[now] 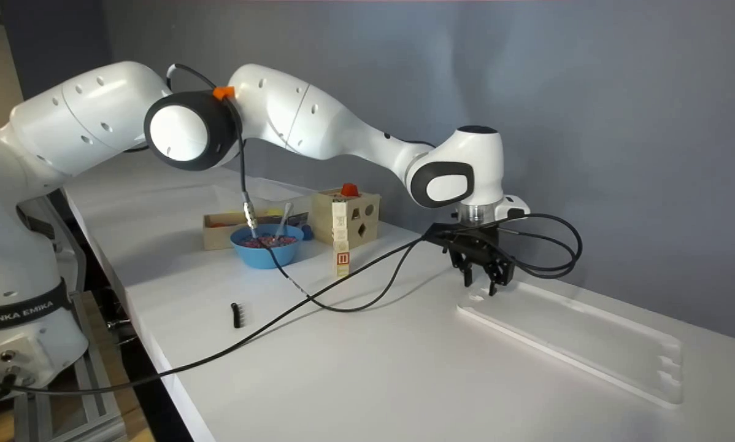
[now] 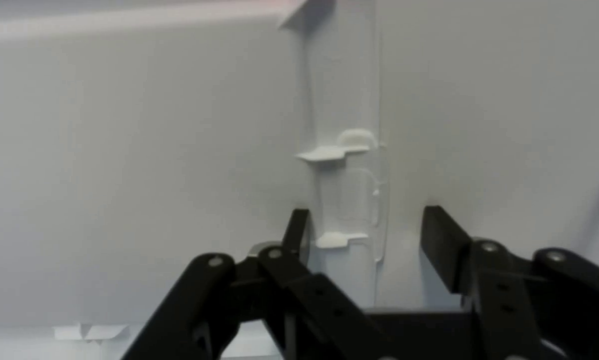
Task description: Put the white lid on the transparent bowl
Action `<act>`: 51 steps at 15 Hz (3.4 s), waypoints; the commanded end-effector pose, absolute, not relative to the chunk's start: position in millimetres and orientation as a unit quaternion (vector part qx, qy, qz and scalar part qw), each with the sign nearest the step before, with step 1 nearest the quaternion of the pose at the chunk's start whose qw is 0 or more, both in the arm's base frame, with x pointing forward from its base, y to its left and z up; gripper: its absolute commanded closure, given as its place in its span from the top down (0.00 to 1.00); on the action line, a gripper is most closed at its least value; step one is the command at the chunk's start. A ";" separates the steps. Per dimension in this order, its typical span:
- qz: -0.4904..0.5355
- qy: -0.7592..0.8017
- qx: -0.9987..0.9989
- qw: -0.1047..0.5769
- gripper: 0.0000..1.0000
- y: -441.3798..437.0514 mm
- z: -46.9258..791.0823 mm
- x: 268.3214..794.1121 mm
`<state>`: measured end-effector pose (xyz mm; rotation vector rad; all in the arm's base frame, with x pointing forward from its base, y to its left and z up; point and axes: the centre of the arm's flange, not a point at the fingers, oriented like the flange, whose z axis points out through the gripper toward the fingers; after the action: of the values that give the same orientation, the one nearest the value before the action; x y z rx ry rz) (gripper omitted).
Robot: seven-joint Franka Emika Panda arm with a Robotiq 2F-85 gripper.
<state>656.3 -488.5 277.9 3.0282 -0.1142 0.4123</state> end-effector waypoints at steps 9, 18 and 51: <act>0.138 -0.040 0.988 0.057 0.02 -476.4 289.0 649.2; 0.190 -0.015 0.981 -0.029 0.02 -484.4 413.6 628.9; 0.207 0.253 0.903 -0.277 0.02 -371.2 640.9 581.1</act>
<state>569.6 -386.8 617.5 3.5115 0.7873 0.8039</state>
